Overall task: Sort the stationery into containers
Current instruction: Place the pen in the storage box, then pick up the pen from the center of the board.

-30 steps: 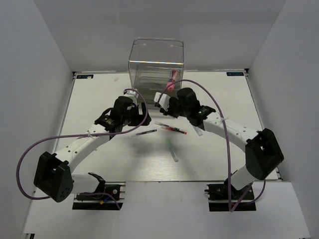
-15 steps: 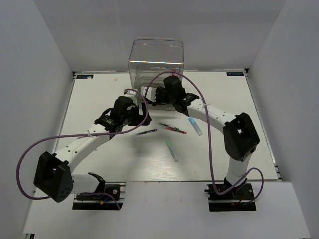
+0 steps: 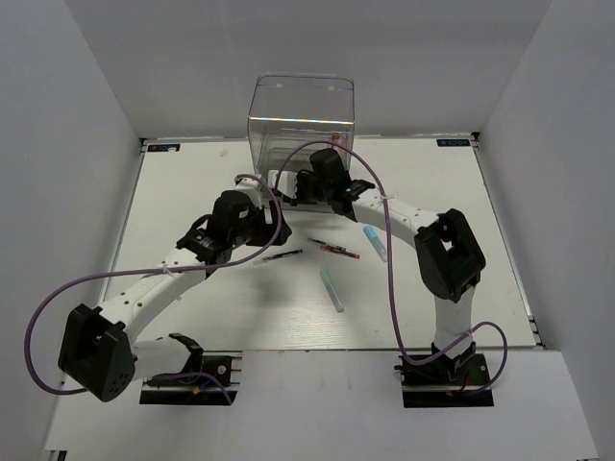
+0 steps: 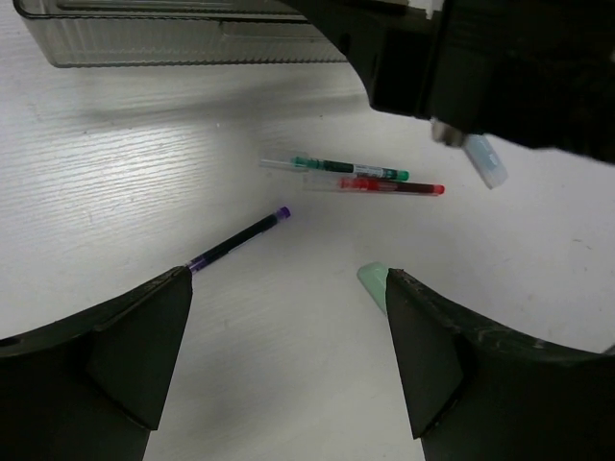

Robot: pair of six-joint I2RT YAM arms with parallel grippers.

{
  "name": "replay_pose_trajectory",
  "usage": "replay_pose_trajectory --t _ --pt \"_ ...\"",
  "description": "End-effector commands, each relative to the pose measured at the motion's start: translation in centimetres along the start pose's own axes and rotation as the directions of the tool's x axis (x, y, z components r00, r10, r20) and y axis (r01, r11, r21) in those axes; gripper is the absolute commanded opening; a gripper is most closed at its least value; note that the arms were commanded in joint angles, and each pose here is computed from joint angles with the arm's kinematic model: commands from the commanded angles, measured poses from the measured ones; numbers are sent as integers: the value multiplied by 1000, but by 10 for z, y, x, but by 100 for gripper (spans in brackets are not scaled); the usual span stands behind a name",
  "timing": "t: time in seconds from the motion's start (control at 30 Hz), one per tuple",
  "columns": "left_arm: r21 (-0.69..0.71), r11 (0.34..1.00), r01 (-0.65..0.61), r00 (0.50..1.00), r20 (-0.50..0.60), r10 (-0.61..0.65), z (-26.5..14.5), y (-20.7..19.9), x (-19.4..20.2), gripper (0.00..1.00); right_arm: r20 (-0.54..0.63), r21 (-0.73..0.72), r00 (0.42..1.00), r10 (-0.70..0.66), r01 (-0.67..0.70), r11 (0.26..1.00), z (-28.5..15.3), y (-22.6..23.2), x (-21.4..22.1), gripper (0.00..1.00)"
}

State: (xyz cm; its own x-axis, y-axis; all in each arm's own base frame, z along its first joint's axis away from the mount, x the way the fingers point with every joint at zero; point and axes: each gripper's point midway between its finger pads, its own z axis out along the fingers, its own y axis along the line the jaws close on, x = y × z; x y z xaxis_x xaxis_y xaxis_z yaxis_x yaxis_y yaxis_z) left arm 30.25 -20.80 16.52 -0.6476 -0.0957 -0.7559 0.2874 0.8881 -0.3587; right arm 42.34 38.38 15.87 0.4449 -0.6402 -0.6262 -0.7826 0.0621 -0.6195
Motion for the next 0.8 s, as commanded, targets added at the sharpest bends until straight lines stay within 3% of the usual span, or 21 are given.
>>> replay_pose_trajectory --t 0.0,0.33,0.43,0.53,0.57,0.7,0.73,0.77 --pt "99 995 9 998 67 -15 -11 -19 -15 91 46 35 999 -23 21 999 -8 -14 -14 38" --pt "162 987 6 994 106 -23 -21 -30 -22 91 47 70 999 16 -19 997 -39 -9 -14 45" --pt "217 976 31 991 124 -59 -25 -39 -22 88 40 129 996 80 -85 988 -60 -17 -19 45" --pt "253 963 88 985 121 -122 -28 -45 -22 81 7 272 973 230 -223 936 -97 -32 -13 42" --pt "266 958 105 984 110 -138 -29 -48 -21 75 -12 340 926 376 -350 873 -106 -27 6 42" --pt "288 934 212 974 15 -225 -9 -56 -4 62 -27 411 812 583 -523 747 -149 4 36 38" --pt "290 916 277 961 -62 -270 3 -62 10 56 -65 412 738 672 -593 692 -156 21 53 36" --pt "276 912 304 953 -82 -292 10 -62 11 54 -60 418 714 697 -616 667 -166 23 54 34"
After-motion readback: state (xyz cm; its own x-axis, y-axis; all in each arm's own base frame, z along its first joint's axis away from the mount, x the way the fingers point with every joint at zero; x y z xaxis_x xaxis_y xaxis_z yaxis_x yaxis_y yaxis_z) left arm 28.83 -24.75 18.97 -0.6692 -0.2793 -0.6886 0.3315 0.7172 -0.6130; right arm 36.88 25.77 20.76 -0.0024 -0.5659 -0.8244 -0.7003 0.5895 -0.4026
